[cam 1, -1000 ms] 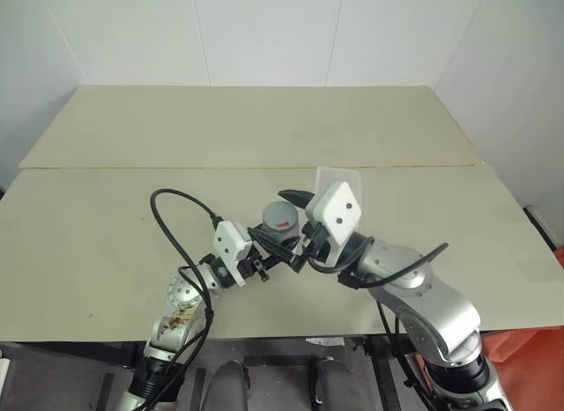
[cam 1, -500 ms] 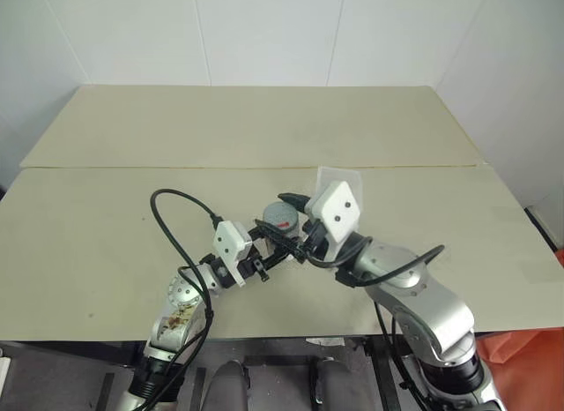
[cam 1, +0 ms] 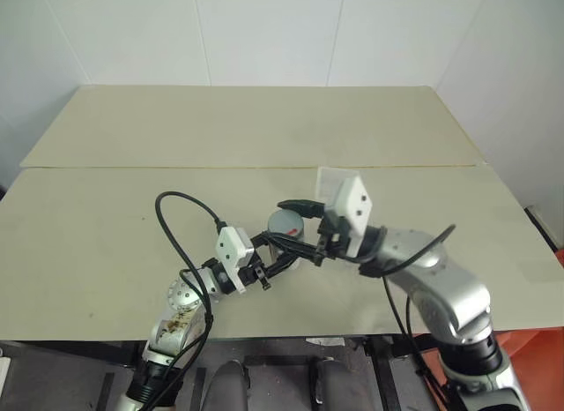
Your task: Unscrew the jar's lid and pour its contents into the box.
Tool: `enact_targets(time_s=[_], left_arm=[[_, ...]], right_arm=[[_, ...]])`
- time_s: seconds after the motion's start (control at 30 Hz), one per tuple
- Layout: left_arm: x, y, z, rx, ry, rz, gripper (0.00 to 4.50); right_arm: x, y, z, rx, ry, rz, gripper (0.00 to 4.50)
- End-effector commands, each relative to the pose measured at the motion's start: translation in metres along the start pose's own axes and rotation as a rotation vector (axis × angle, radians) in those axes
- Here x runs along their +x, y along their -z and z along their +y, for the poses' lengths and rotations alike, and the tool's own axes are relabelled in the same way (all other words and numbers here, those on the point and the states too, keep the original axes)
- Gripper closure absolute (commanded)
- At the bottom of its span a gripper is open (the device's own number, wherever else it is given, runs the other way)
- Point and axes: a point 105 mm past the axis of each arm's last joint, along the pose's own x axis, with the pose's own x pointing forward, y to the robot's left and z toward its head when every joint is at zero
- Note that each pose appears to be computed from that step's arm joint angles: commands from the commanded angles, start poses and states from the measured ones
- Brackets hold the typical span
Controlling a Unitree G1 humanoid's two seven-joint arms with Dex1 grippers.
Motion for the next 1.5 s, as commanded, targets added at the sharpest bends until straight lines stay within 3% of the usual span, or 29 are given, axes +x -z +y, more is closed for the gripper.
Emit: enact_targets(time_s=[0.03,0.27,0.6,0.7,0.87,0.9,1.07,1.27,1.5], left_arm=[[-0.001,-0.011,0.003,0.027,0.007,-0.027,2.49],[0.000,-0.012,-0.003,0.035,0.025,-0.024,2.49],[-0.002,-0.013,-0.005,0.047,0.010,-0.021,2.49],[-0.003,-0.013,-0.006,0.046,0.008,-0.020,2.49],[-0.003,-0.011,-0.004,0.036,0.001,-0.018,2.49],[-0.003,-0.010,-0.004,0.039,0.001,-0.016,2.49],[-0.001,-0.010,-0.003,0.032,0.011,-0.018,2.49],[0.002,-0.008,0.000,0.034,-0.004,-0.016,2.49],[0.004,-0.005,0.004,0.042,-0.015,-0.005,2.49]], right_arm=[[0.001,-0.015,0.011,0.018,-0.323,-0.088,1.75],[0.010,-0.013,-0.002,0.049,-0.779,-0.023,1.75],[0.019,-0.007,-0.011,-0.039,-0.840,0.032,1.75],[0.020,-0.011,-0.022,-0.004,-0.792,0.015,1.75],[0.000,-0.034,-0.035,-0.038,-0.712,-0.094,0.13],[-0.007,-0.040,-0.036,-0.036,-0.699,-0.120,0.06],[-0.032,-0.053,-0.034,-0.096,-0.562,-0.181,0.06],[-0.028,-0.061,-0.024,-0.180,-0.157,-0.176,0.06],[-0.018,-0.037,0.012,-0.113,0.112,-0.115,0.06]])
